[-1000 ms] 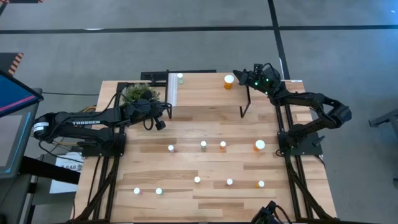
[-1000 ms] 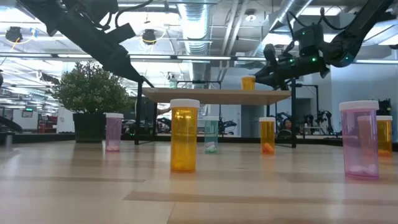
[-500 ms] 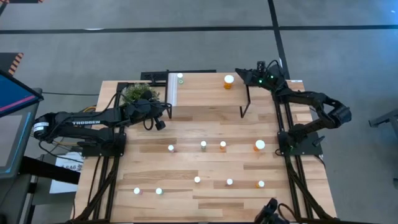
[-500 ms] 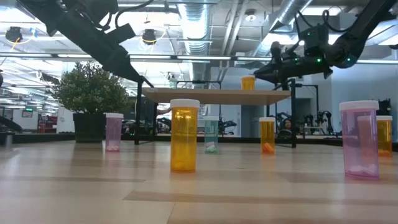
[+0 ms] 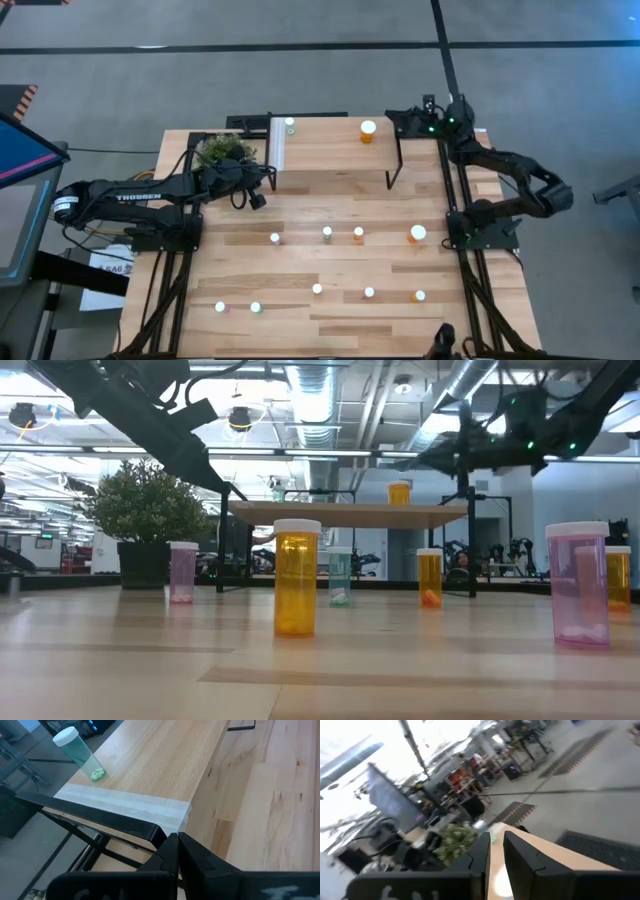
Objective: Pick and place medicine bottles onto shelf by color
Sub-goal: Put the top pink small pill bottle on the shelf
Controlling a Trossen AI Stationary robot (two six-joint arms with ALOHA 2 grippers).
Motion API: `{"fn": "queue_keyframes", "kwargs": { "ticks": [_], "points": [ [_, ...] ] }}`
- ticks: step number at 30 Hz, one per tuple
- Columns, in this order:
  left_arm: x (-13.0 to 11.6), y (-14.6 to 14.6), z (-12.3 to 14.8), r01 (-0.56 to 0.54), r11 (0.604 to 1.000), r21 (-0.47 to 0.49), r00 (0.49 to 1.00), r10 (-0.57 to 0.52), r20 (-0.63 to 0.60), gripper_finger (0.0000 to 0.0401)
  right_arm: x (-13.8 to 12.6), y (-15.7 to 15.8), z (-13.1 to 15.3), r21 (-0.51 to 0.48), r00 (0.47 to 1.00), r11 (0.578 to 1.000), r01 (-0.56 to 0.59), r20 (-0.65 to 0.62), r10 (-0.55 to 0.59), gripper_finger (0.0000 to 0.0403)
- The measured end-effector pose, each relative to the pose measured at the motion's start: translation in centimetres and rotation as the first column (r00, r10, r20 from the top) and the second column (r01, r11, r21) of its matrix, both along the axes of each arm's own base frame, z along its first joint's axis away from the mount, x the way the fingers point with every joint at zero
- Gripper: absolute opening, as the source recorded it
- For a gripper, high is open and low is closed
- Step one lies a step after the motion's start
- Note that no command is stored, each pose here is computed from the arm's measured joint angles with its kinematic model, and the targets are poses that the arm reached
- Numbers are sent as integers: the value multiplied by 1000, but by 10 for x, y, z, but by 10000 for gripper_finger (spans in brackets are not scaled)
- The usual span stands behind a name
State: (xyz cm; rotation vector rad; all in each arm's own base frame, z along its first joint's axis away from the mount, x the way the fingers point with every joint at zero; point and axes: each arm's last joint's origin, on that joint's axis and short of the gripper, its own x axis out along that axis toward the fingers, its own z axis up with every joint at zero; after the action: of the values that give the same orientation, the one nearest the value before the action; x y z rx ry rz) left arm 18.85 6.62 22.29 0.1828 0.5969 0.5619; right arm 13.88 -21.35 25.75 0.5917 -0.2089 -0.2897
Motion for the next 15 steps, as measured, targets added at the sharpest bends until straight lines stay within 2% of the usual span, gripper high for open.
{"fn": "queue_keyframes", "kwargs": {
  "ticks": [7, 15],
  "points": [
    [0, 0, 0, 0, 1000, 0, 1000, 0, 0, 0, -6, 40, 25, -103, 996, 994, -28, -86, 20, 75],
    [0, 0, 0, 0, 1000, 0, 1000, 0, 1, 0, -7, 91, 27, -125, 964, 992, -6, -263, -28, 75]
  ]
}}
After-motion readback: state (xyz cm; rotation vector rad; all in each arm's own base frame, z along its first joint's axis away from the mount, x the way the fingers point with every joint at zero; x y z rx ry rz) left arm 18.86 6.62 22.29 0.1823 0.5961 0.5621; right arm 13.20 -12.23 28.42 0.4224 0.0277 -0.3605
